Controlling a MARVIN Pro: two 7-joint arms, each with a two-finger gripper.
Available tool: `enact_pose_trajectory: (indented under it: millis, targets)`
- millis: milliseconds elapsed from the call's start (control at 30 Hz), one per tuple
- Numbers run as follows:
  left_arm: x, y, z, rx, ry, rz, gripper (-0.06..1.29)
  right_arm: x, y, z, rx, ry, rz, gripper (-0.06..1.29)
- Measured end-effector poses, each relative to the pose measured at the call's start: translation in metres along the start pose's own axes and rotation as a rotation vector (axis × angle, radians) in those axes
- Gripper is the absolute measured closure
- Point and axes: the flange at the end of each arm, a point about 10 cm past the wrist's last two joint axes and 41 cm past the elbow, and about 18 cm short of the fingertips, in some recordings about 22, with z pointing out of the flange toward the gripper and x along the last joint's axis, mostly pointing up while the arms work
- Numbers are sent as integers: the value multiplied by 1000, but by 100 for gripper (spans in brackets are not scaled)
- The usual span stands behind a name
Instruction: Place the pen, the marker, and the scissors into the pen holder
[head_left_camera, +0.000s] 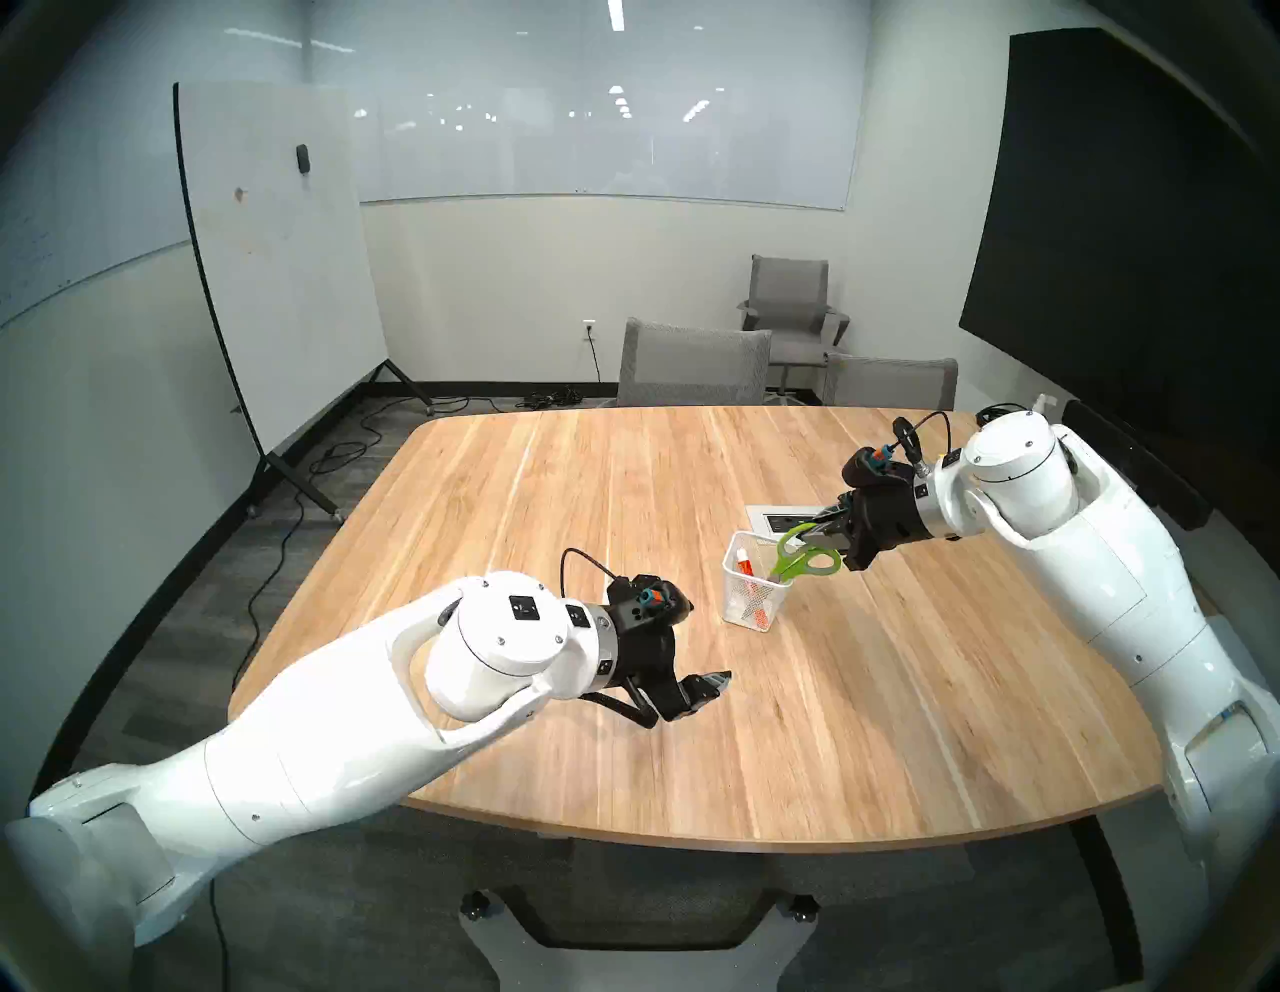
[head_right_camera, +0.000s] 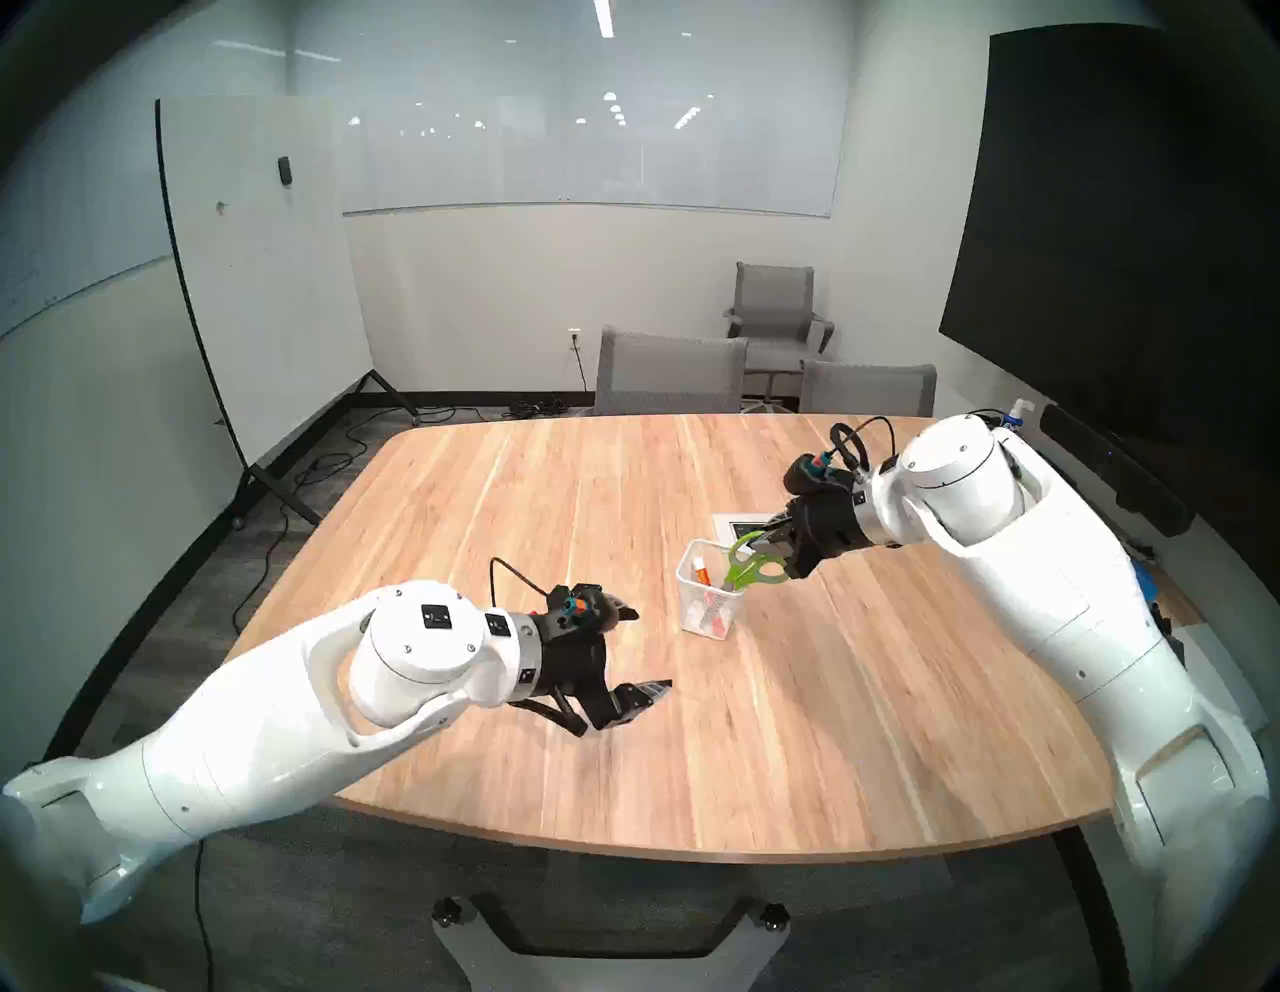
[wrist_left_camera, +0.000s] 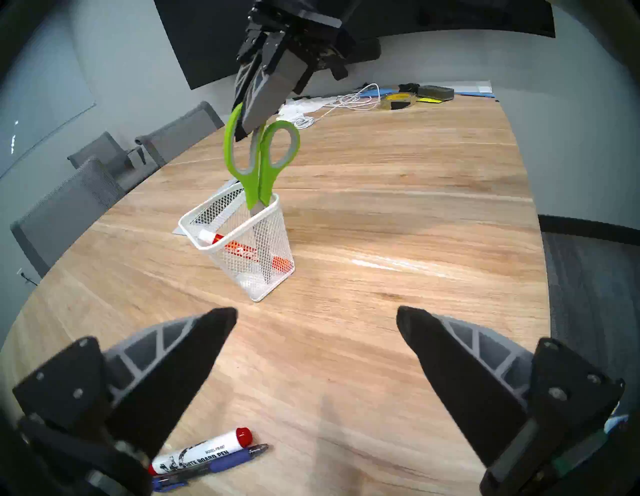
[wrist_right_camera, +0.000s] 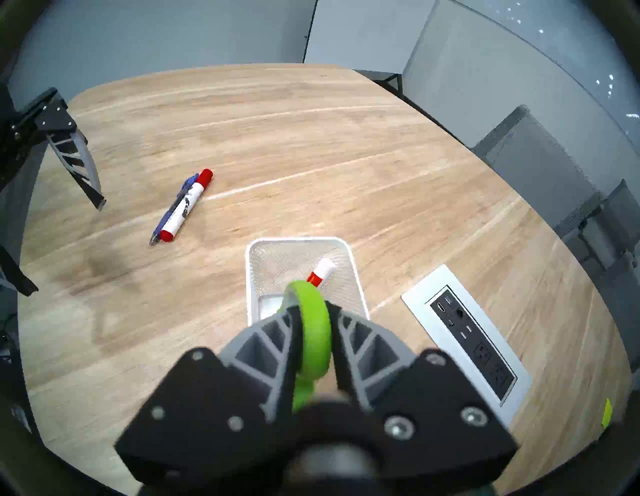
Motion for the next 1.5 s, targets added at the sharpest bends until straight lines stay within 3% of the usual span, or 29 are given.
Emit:
enact_pose_trajectory:
  millis: [300, 367, 400, 467, 567, 667, 1067, 1500]
  targets:
    - [-1, 0, 0, 0, 2, 1, -1, 0, 1, -2, -1, 4, 4, 88]
    - [-1, 0, 0, 0, 2, 1, -1, 1, 1, -3, -2, 5, 4, 80]
    - [-1, 0, 0, 0, 2, 1, -1, 1, 2, -4, -4, 5, 5, 66]
    - [-1, 0, 0, 0, 2, 1, -1, 1, 2, -4, -5, 6, 5, 54]
    - [-1, 0, 0, 0, 3, 0, -1, 1, 3, -6, -7, 8, 7, 23]
    - [-1, 0, 0, 0, 3, 0, -1, 1, 4, -7, -8, 9, 7, 5]
    - [-1, 0, 0, -2, 4, 0, -1, 3, 6, -14, -7, 20, 13, 3]
    - [0, -6, -8, 37, 3, -1, -1, -1, -4, -40, 57, 48, 15, 3]
